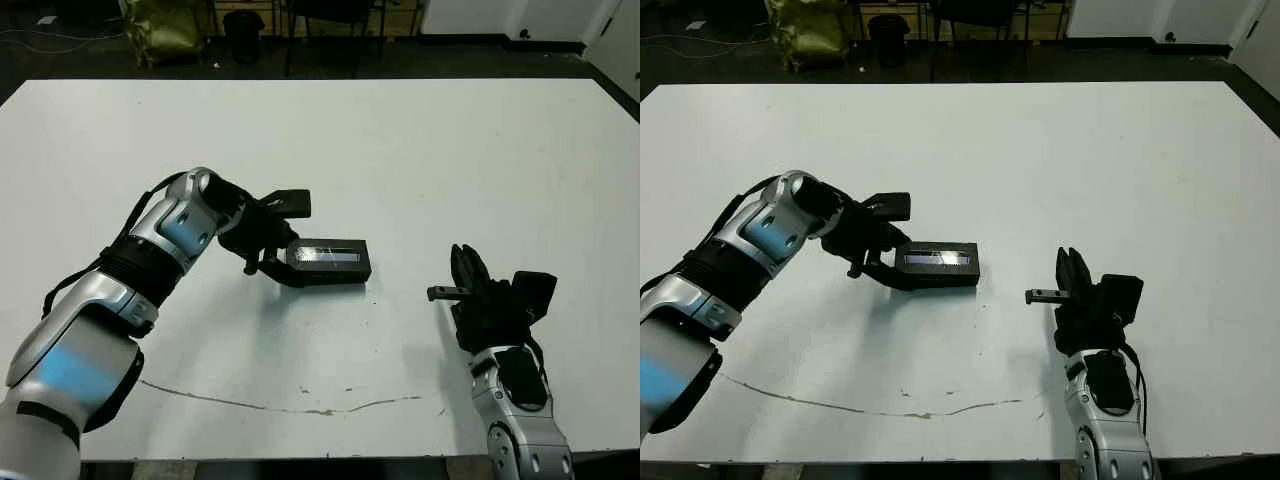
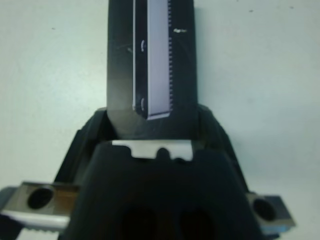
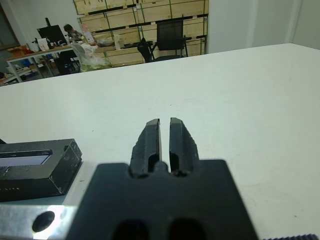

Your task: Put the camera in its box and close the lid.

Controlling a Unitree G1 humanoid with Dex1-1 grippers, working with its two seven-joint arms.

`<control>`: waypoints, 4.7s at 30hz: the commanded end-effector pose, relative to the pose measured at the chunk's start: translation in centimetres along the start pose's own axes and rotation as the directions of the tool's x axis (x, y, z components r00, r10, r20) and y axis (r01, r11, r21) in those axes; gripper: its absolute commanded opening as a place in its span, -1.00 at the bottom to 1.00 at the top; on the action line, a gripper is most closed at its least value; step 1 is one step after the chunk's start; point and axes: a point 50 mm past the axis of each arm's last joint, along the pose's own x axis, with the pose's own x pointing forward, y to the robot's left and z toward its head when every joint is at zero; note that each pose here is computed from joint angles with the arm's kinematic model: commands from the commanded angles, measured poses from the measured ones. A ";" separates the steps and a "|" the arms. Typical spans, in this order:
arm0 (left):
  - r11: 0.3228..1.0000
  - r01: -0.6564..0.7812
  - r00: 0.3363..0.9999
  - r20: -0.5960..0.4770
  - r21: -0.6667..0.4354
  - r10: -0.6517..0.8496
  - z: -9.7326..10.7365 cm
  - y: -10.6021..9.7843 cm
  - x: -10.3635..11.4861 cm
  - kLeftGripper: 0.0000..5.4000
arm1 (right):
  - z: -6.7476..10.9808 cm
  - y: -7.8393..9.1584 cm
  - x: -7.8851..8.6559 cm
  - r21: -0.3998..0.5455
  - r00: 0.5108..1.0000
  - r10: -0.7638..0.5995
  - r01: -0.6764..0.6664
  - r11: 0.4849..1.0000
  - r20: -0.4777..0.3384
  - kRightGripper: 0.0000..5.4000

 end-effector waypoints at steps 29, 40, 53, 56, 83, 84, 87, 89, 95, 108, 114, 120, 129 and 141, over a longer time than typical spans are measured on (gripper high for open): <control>0.999 0.050 0.992 -0.114 -0.011 -0.051 -3.4 -0.8 2.2 0.31 | -0.4 -0.3 -0.3 -0.005 1.000 -0.011 0.011 1.000 -0.024 -1.00; 0.993 0.046 0.991 -0.133 0.109 -0.031 -3.4 -0.9 2.4 1.00 | -0.5 -0.3 -0.4 -0.004 1.000 -0.013 0.013 1.000 -0.028 -1.00; 0.980 0.072 0.995 -0.083 0.184 -0.057 -3.3 -1.0 1.5 1.00 | -0.6 -0.3 -0.4 0.001 1.000 -0.010 0.010 1.000 -0.027 -1.00; 0.987 0.056 0.998 -0.004 0.151 -0.056 -3.1 -1.0 0.6 1.00 | -0.6 -0.4 -0.4 0.006 1.000 -0.008 0.008 1.000 -0.026 -1.00; 0.787 -0.617 0.758 0.253 -0.018 0.601 0.3 -0.4 -5.8 1.00 | -0.5 -0.4 -0.4 0.001 0.999 -0.008 0.008 1.000 -0.037 -1.00; 0.773 -0.631 0.735 0.273 -0.057 0.620 0.3 -0.6 -5.5 1.00 | -0.5 -0.3 -0.4 -0.004 0.999 -0.007 0.007 1.000 -0.036 -1.00; 0.711 -0.652 0.625 0.346 -0.262 0.700 0.5 -1.7 -4.0 0.91 | -0.5 -0.3 -0.4 0.000 0.999 -0.003 0.003 1.000 -0.034 -1.00; 0.687 -0.627 0.565 0.392 -0.369 0.726 0.7 -2.7 -2.9 0.77 | -0.5 -0.3 -0.3 -0.001 0.999 -0.004 0.003 1.000 -0.035 -1.00; 0.741 -0.510 0.558 0.489 -0.436 0.671 1.8 -5.8 -0.3 0.21 | -0.5 -0.3 -0.4 0.002 0.999 -0.008 0.008 1.000 -0.036 -1.00; 0.714 -0.384 0.602 0.427 -0.586 0.674 2.1 -8.9 2.7 -0.99 | -0.7 -0.4 -0.4 0.001 1.000 -0.005 0.005 1.000 -0.028 -1.00; 0.617 -0.439 0.552 0.346 -0.653 0.759 2.3 -9.0 3.5 -1.00 | -0.7 -0.3 -0.4 0.016 0.999 -0.003 0.004 1.000 -0.038 -1.00; 0.574 -0.516 0.506 0.314 -0.636 0.803 2.5 -8.5 4.5 -1.00 | -0.7 -0.2 -0.4 0.021 0.999 -0.001 0.002 1.000 -0.041 -1.00; 0.586 -0.498 0.544 0.295 -0.639 0.785 2.9 -7.9 6.0 -1.00 | -0.7 -0.3 -0.4 0.014 0.999 0.002 -0.002 1.000 -0.035 -1.00; 0.599 -0.466 0.663 0.192 -0.651 0.724 1.7 -8.0 8.0 -1.00 | -0.7 -0.4 -0.4 0.011 0.999 -0.006 0.006 1.000 -0.035 -1.00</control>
